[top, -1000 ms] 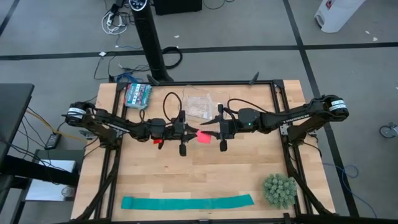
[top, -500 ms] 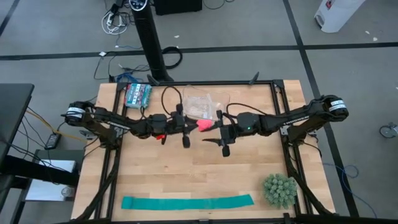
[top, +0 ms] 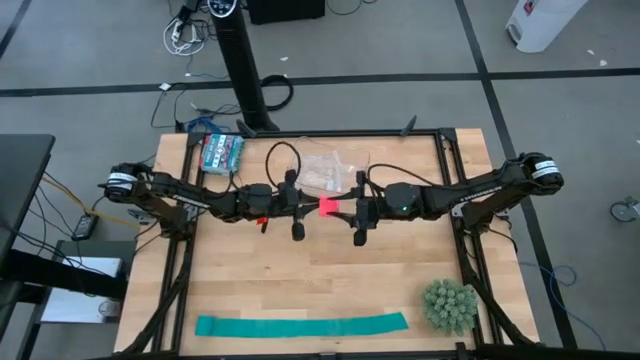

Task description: Roll bandage

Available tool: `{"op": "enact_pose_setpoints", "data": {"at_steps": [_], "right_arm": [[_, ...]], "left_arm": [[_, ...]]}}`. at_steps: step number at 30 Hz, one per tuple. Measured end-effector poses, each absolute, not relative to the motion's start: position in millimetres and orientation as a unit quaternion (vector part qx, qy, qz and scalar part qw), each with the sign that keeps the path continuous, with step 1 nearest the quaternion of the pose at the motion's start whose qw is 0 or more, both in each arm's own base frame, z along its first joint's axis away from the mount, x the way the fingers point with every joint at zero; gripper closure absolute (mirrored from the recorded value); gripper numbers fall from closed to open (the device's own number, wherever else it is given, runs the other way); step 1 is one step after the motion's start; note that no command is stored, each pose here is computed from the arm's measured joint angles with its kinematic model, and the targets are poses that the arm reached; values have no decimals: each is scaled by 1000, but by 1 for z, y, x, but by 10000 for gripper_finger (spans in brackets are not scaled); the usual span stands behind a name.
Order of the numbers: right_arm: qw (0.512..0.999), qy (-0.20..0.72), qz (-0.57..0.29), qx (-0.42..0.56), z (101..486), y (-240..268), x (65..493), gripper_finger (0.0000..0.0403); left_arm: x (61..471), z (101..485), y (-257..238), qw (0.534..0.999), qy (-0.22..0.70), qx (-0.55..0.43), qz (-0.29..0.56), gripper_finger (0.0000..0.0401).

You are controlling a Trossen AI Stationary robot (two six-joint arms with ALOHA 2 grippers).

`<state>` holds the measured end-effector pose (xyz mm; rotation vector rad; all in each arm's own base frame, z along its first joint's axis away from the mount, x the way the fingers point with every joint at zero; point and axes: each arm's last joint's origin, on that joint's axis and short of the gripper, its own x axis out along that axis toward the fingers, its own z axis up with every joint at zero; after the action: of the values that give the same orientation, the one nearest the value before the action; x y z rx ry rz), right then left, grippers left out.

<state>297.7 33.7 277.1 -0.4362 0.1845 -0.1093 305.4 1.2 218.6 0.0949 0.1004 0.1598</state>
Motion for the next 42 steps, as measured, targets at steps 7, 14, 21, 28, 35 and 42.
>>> {"op": "enact_pose_setpoints", "data": {"at_steps": [7, 14, 21, 28, 35, 42], "right_arm": [[986, 122, -71, -87, 285, 18, 281, 251], [986, 151, -46, -47, 278, 9, 282, 251], [977, 161, -41, -131, 270, 20, 289, 251], [965, 169, -80, -186, 265, 27, 292, 251], [966, 150, -74, -196, 264, 26, 298, 251], [963, 136, -74, -220, 253, 28, 313, 283]], "left_arm": [[305, 214, 1, 992, 74, 76, 74, 371], [305, 216, 1, 991, 65, 95, 73, 371], [305, 216, 4, 993, 62, 65, 80, 370], [305, 217, 11, 994, 58, 40, 85, 370], [305, 218, 10, 995, 51, 39, 80, 370], [305, 217, 10, 995, 54, 40, 80, 370]]}}
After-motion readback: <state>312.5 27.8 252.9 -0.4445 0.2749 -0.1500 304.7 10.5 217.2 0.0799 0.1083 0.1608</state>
